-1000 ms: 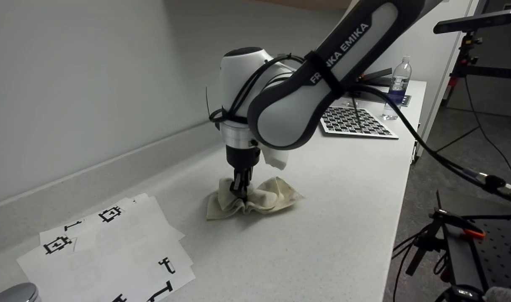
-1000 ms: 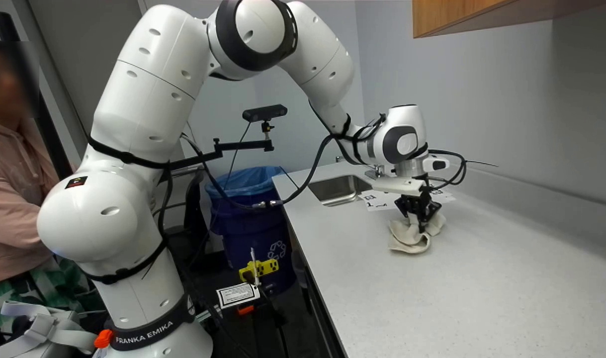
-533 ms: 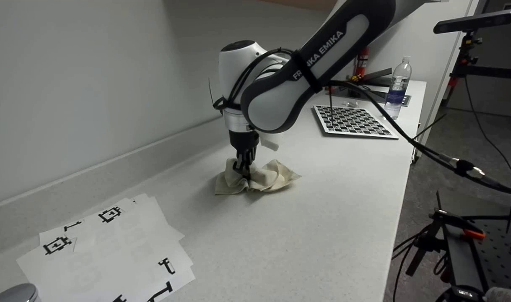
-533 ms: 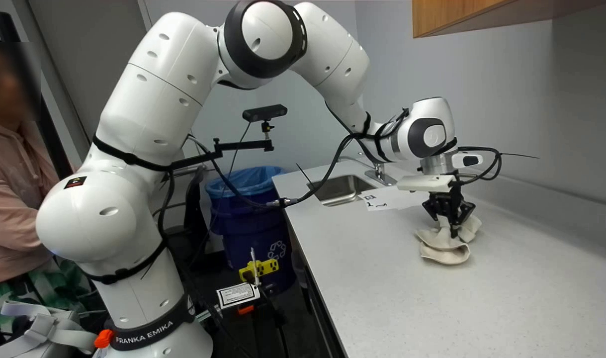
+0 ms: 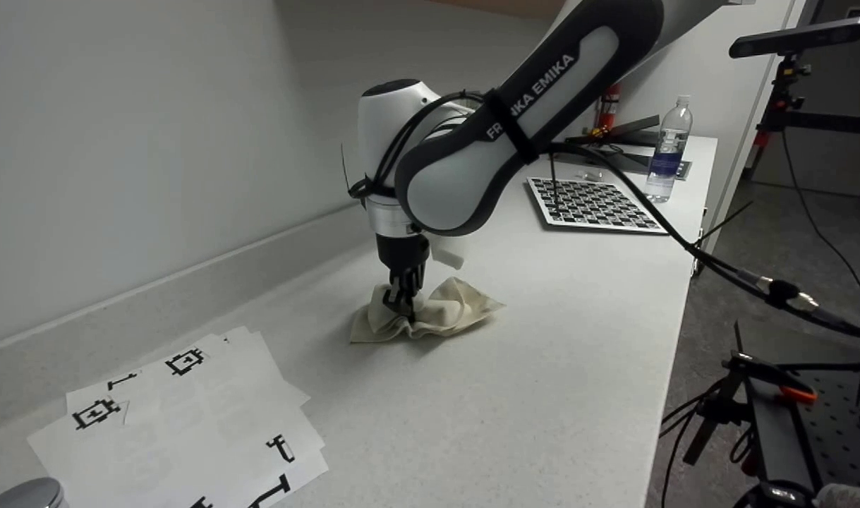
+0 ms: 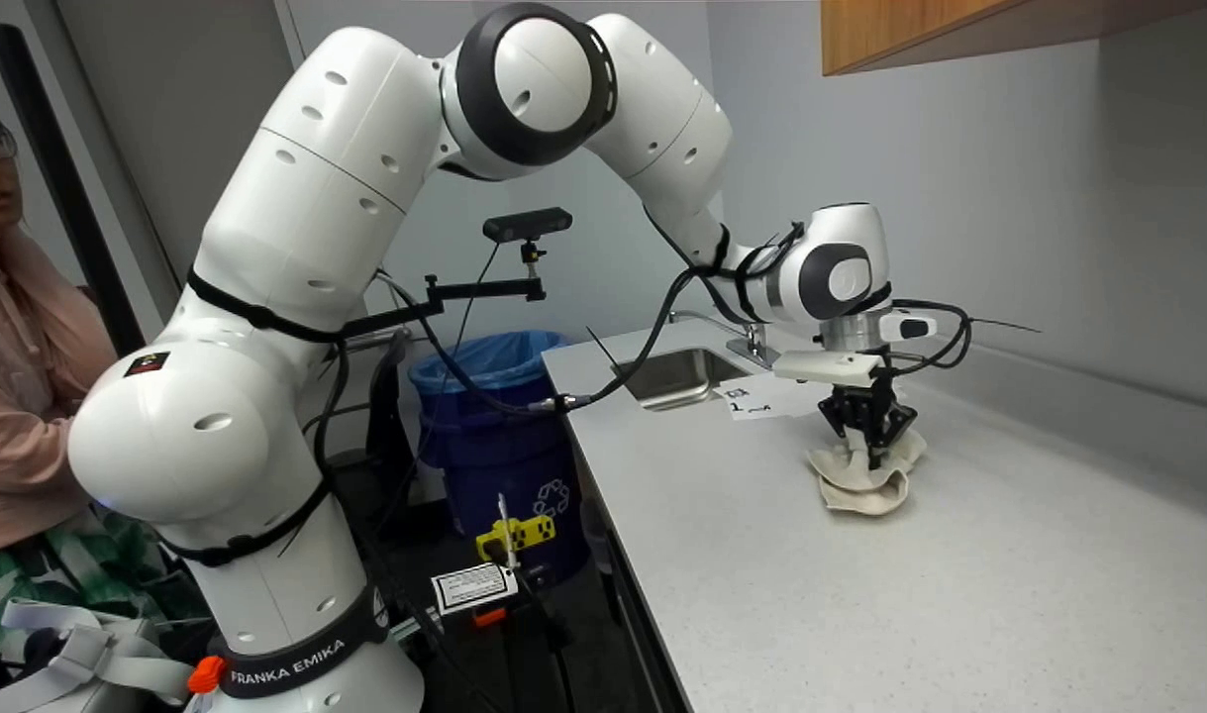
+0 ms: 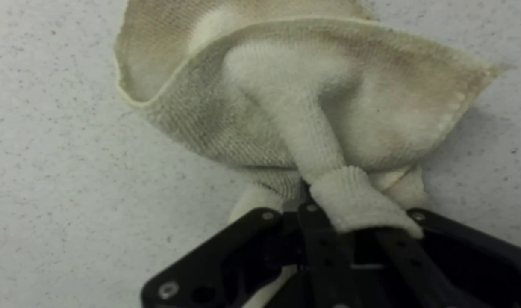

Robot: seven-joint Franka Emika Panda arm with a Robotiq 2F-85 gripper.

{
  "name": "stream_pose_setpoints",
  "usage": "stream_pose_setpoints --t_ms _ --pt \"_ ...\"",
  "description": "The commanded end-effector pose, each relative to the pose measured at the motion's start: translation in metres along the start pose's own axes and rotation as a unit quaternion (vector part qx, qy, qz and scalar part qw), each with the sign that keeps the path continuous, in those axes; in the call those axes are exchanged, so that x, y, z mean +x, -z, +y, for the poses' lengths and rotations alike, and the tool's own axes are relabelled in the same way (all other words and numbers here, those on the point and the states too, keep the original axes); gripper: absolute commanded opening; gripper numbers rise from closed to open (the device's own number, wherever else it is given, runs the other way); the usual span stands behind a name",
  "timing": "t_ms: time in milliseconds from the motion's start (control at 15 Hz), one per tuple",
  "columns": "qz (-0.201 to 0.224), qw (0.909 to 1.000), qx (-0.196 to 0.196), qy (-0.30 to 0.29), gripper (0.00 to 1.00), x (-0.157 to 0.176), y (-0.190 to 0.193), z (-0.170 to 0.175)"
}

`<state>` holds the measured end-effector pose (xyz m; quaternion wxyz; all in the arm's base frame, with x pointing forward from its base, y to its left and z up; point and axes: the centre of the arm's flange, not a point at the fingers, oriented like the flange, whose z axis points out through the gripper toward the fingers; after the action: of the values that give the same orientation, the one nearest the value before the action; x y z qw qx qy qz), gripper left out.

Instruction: Use the towel to wipe the surface

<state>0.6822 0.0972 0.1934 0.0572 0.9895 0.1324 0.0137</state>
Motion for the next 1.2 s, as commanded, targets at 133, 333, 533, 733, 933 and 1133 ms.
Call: stream_pose_setpoints --t_ms 133,333,533,733,933,1133 --pt "-0.044 0.9953 0.073 0.046 0.02 -0.04 -0.039 -0.078" --pt "-0.06 0.9901 0.096 0.083 0.02 -0.057 -0.039 -0.112" --pt "-0.076 0.9844 0.109 0.116 0.02 -0.072 -0.041 -0.137" --pt "-0.069 0.9851 0.102 0.12 0.02 -0.074 -0.037 -0.139" --pt "-0.054 0.989 0.091 0.104 0.02 -0.057 -0.022 -0.117" --pt "-0.038 0.9926 0.076 0.087 0.02 -0.038 -0.008 -0.092"
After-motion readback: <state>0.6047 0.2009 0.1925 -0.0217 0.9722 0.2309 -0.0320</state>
